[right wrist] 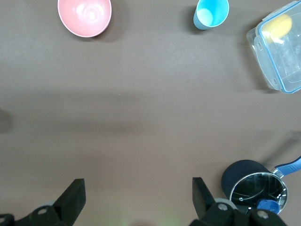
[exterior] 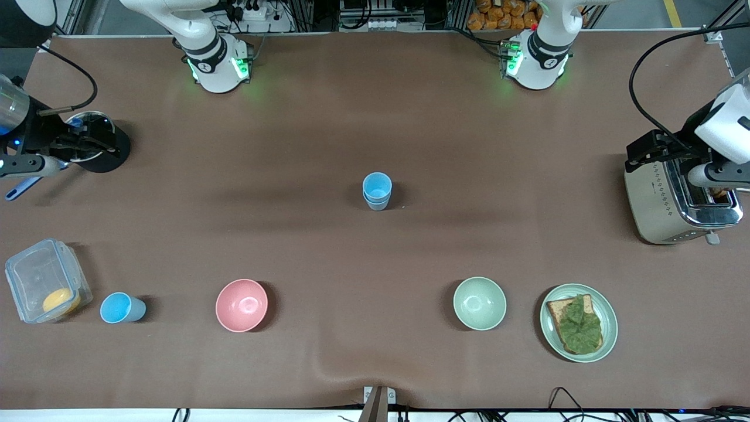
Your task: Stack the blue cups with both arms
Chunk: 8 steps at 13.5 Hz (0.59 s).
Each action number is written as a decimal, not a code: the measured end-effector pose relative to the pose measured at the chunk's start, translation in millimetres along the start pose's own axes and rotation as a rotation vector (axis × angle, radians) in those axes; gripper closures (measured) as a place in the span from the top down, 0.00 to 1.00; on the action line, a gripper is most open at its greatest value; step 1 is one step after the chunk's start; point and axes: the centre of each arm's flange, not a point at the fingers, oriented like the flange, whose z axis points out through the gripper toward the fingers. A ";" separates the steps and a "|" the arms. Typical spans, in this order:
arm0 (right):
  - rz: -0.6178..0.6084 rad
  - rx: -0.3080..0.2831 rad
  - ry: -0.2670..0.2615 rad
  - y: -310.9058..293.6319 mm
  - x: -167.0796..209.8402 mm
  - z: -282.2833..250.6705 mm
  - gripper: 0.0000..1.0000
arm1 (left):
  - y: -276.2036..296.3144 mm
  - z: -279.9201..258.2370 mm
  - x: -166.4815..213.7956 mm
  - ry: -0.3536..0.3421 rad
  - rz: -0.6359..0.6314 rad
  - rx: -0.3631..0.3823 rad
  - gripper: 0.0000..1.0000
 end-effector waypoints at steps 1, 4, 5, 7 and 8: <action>0.000 0.000 0.000 0.0 0.0 0.0 1.00 | 0.4 0.3 -0.3 -0.002 -0.001 0.000 1.00; 0.000 0.000 -0.002 0.1 -0.1 1.1 1.00 | -1.4 -5.0 -7.9 -0.021 -0.060 0.003 1.00; 0.000 0.000 -0.003 0.1 -0.1 1.2 1.00 | -1.9 -9.9 -12.0 -0.020 -0.093 0.004 1.00; 0.000 0.000 -0.003 0.1 -0.1 1.3 1.00 | -7.4 -19.5 -20.1 -0.020 -0.131 0.007 1.00; 0.000 0.000 -0.003 0.1 -0.1 1.4 1.00 | -9.7 -23.3 -24.0 -0.023 -0.140 0.008 1.00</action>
